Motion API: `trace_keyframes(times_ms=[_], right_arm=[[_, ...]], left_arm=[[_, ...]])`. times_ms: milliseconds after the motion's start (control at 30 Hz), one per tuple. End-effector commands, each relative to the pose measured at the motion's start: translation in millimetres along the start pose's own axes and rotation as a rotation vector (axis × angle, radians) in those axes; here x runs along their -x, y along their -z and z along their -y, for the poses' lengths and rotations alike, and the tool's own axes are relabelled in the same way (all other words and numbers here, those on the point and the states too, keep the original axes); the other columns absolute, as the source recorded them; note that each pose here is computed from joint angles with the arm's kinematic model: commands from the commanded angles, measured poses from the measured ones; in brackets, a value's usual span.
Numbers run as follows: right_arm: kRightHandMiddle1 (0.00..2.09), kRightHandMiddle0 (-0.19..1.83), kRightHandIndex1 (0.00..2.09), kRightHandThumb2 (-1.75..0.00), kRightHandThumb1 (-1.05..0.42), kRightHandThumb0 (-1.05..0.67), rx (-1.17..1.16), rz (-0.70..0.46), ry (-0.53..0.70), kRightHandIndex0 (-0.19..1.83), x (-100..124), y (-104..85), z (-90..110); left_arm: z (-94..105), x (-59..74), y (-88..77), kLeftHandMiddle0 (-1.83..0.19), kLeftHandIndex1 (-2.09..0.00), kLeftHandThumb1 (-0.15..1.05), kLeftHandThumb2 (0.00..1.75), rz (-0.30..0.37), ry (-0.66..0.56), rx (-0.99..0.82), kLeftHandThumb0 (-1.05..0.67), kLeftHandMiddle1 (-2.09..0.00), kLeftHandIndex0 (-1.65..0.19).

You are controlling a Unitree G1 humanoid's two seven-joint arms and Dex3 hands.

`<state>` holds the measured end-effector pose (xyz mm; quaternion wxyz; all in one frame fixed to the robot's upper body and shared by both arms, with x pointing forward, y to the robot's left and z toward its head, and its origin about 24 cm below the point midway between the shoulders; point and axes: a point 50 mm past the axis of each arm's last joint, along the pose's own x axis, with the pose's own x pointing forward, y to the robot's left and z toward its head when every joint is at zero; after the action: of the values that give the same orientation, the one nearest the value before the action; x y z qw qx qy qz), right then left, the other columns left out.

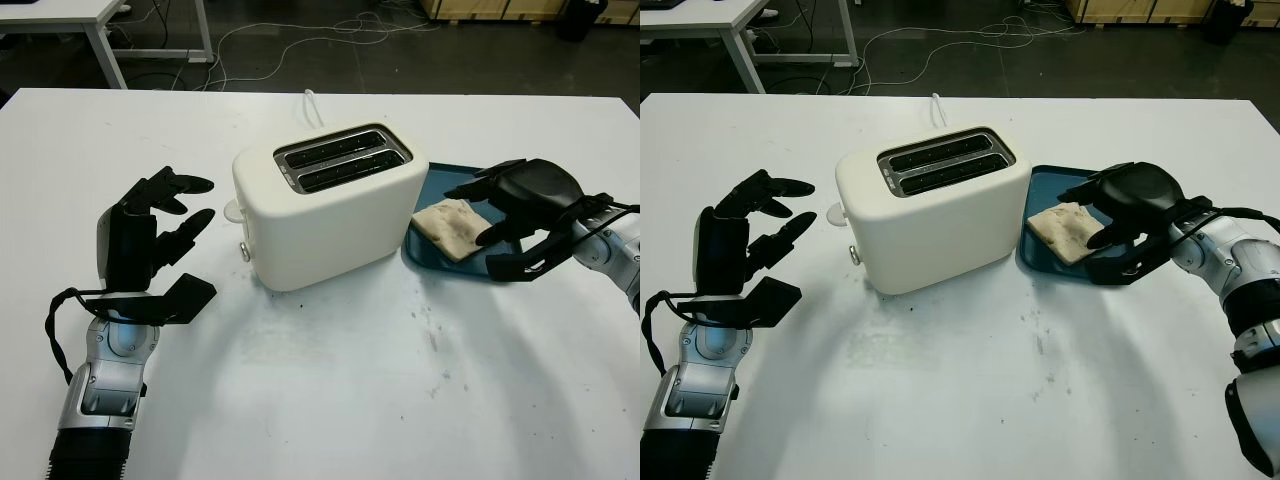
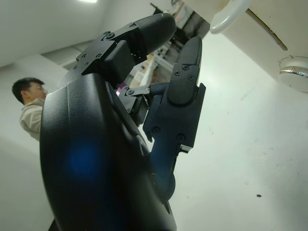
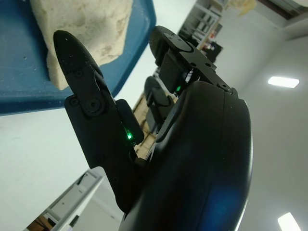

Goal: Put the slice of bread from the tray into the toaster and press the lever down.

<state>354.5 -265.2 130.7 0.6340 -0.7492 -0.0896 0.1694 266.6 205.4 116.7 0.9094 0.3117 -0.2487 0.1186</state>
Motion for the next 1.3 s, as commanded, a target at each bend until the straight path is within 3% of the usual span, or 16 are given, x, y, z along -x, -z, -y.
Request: trace_keyframes(times_ms=[0,500,1267], right_arm=[[0.0,0.58,0.0,0.0,-0.68,-0.76,0.028,0.012,-0.006,0.46,0,0.9,7],[0.0,0.58,0.01,0.0,-0.68,-0.76,0.028,0.045,-0.043,0.46,2,-7.3,1],[0.0,0.6,0.0,0.0,-0.67,-0.7,0.005,0.053,-0.082,0.46,-7,-18.2,-18]], left_arm=[[0.0,-1.7,-1.9,-0.52,-0.83,0.92,0.15,0.008,-0.005,0.008,-0.35,-1.43,-0.65],[0.2,-1.1,-3.5,-0.51,-0.81,0.92,0.15,0.001,-0.004,0.015,-0.33,-1.51,-0.64],[-0.2,-1.9,-4.6,-0.52,-0.79,0.92,0.14,0.005,-0.007,0.009,-0.33,-1.46,-0.66]])
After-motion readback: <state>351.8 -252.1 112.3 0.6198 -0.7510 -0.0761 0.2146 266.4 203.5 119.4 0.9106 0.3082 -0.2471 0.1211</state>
